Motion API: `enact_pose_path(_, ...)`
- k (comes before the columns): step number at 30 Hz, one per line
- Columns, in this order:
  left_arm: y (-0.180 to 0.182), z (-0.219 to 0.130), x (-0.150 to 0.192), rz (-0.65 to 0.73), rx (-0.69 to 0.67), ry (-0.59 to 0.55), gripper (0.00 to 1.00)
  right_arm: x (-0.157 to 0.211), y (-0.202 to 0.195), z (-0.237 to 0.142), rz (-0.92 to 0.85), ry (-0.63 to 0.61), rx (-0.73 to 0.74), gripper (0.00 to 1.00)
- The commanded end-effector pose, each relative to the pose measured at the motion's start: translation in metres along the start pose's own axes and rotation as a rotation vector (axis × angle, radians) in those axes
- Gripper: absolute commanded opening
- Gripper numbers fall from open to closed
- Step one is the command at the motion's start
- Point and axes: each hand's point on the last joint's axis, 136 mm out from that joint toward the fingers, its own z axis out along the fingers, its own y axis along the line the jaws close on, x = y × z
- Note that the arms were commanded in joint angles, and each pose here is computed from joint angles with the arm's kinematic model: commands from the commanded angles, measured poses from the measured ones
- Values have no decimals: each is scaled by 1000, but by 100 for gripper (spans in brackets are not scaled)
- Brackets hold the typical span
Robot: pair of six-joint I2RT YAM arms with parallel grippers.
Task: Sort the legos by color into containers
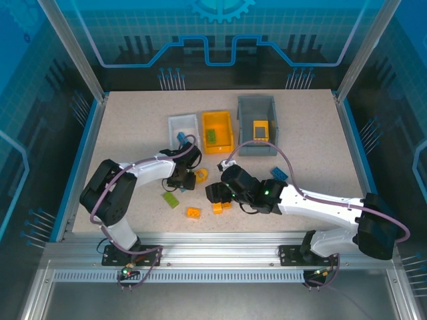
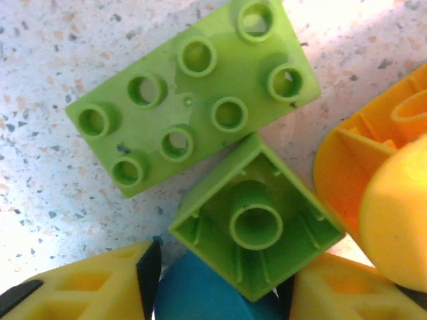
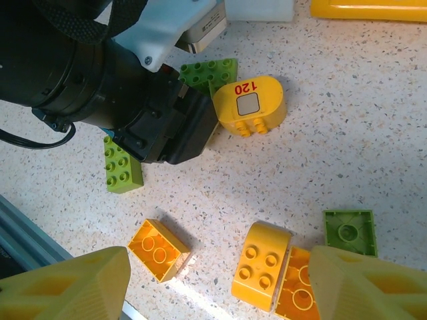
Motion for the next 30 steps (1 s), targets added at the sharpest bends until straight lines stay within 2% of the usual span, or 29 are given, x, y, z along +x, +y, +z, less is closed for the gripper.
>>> enact_pose_path(1, -5, 5, 9, -16, 45, 30, 44, 3, -2, -4, 11, -13, 6, 72)
enact_pose_path(5, -7, 1, 15, -45, 66, 17, 36, 4, -3, -4, 11, -10, 12, 72)
enact_pose_path(9, -9, -11, 16, -50, 69, -10, 35, 4, -6, -4, 15, -12, 21, 71)
enact_pose_path(11, -10, -16, 15, -58, 68, -17, 39, 5, -6, -5, 17, -12, 21, 71)
enact_pose_path(13, -9, -18, 15, -65, 65, -15, 50, 5, -6, -5, 17, -11, 22, 71)
enact_pose_path(16, -9, -17, 18, -62, 58, -2, 60, 5, -7, -5, 16, -9, 24, 71)
enact_pose_path(19, -11, -14, 26, -53, 61, 23, 64, 6, -9, -6, 20, -9, 31, 71)
enact_pose_path(24, -17, -8, 45, 3, 43, 78, 66, 6, -11, -11, 39, -14, 29, 71)
enact_pose_path(30, -11, 4, 53, 2, 2, 86, 58, 10, -7, -18, 93, -15, -10, 72)
